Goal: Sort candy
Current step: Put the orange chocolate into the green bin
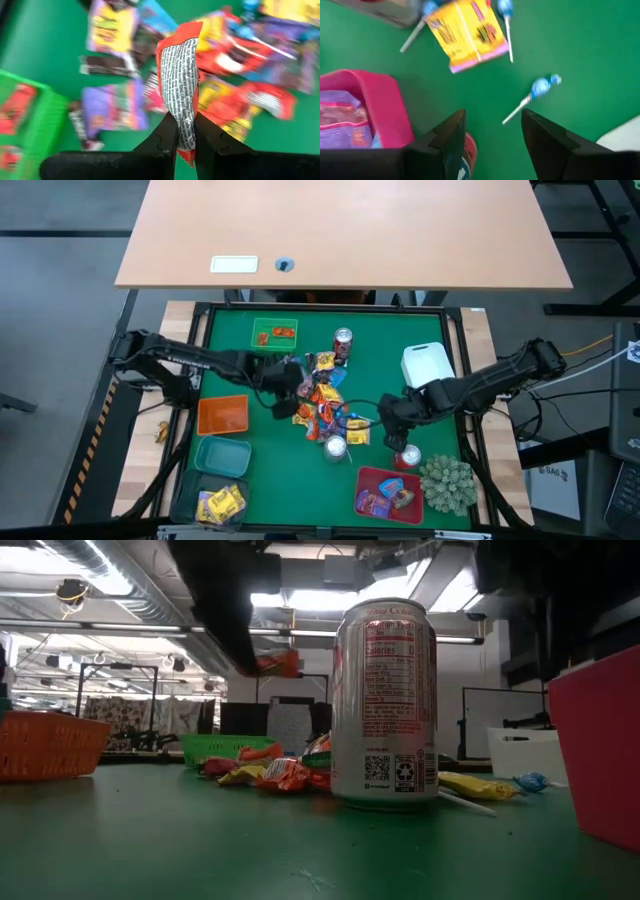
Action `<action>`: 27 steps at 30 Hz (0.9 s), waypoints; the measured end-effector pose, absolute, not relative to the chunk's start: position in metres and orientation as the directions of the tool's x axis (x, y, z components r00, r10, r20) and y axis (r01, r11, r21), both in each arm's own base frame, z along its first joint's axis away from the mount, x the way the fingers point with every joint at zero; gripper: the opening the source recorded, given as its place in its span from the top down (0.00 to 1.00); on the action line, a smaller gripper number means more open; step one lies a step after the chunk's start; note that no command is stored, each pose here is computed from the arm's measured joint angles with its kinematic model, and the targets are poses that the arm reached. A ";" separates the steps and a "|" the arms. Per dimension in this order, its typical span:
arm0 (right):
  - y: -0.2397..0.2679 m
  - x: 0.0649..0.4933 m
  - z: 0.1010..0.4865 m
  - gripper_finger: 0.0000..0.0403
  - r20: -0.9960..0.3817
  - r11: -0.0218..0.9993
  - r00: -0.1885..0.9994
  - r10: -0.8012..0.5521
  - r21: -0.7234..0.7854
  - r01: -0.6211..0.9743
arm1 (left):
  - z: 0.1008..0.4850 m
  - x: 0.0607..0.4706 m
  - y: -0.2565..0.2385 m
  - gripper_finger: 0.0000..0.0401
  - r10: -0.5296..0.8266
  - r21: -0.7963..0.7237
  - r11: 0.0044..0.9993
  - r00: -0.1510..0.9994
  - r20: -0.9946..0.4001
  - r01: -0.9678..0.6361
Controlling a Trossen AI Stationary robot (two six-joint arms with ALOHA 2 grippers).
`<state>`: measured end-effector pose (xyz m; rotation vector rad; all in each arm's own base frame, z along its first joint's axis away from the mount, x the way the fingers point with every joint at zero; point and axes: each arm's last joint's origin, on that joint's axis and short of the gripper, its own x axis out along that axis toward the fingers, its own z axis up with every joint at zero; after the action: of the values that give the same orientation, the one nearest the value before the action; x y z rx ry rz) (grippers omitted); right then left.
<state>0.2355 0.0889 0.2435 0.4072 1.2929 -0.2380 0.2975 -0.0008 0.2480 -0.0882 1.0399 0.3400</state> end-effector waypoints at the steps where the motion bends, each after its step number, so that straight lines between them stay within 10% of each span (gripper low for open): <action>1: 0.089 0.234 0.240 0.53 -0.965 0.897 0.256 0.051 0.157 0.413 | 0.249 0.298 0.006 0.93 0.254 0.103 0.938 0.455 -0.853 -0.332; 27: 0.083 0.221 0.198 0.53 -0.980 0.877 0.195 0.026 0.116 0.466 | 0.250 0.254 0.155 0.87 0.530 0.298 0.711 0.206 -0.823 -0.637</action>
<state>0.2205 0.0832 0.1980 0.4360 1.3505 -0.3217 0.2540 0.1549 0.2496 -0.1155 1.0939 0.8153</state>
